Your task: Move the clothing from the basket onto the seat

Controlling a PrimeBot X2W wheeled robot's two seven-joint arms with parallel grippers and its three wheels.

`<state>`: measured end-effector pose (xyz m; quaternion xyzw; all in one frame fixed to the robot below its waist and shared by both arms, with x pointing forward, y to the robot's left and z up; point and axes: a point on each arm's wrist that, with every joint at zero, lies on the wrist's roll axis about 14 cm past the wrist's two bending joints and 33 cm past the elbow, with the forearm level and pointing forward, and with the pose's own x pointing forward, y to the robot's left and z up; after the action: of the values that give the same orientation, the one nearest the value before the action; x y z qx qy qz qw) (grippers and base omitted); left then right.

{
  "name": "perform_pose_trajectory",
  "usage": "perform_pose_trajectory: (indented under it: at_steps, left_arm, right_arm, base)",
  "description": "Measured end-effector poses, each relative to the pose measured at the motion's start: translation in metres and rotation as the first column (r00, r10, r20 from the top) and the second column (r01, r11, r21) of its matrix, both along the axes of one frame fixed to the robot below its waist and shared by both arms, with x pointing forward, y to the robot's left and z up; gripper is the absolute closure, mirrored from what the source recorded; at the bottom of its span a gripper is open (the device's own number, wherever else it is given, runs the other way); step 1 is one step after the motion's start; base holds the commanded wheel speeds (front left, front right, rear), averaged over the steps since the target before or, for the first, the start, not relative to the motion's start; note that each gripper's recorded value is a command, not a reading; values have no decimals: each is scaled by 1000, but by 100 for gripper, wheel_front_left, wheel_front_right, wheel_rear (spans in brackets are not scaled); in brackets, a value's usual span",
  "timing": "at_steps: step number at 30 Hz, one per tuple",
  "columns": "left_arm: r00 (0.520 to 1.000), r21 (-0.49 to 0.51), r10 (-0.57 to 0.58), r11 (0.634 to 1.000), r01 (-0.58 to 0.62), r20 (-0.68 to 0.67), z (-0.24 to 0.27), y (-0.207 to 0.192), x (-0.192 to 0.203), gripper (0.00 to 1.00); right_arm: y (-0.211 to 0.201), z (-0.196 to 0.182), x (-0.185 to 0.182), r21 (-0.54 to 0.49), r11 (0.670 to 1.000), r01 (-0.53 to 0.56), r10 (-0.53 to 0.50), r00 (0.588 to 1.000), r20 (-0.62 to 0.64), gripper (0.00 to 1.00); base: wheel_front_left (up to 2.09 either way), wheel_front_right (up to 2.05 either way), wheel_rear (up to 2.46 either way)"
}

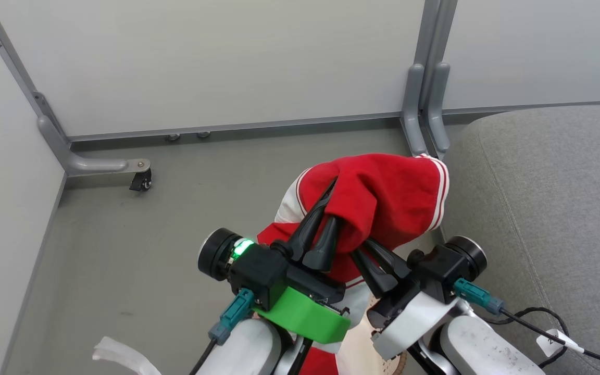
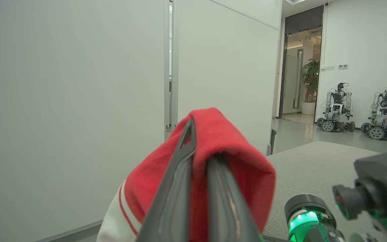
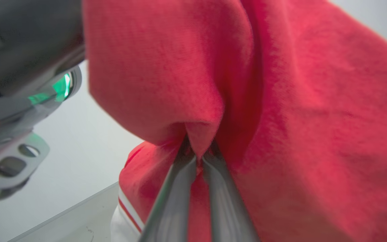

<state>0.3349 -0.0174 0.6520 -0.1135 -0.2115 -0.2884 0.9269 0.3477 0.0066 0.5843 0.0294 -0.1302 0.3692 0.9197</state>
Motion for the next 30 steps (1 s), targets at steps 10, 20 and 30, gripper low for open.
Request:
perform_pose_trajectory:
  at_steps: [10, 20, 30]
  left_arm:
    - [1000, 2, -1, 1000, 1, -2, -1, 0, 0, 100]
    - [1000, 5, -11, 1000, 11, 0, -1, -3, -2, 100]
    - [999, 4, 46, 999, -46, -18, -7, 11, 4, 1]
  right_arm:
    - [-1, 1, -1, 3, 1000, 2, -2, 1000, 2, 100]
    - [-2, 0, -3, 4, 1000, 6, -6, 1000, 0, 100]
    - [-11, 16, 0, 38, 999, 37, -39, 999, 38, 100]
  base:
    - [0, 0, 0]
    - [0, 0, 0]
    - [0, 0, 0]
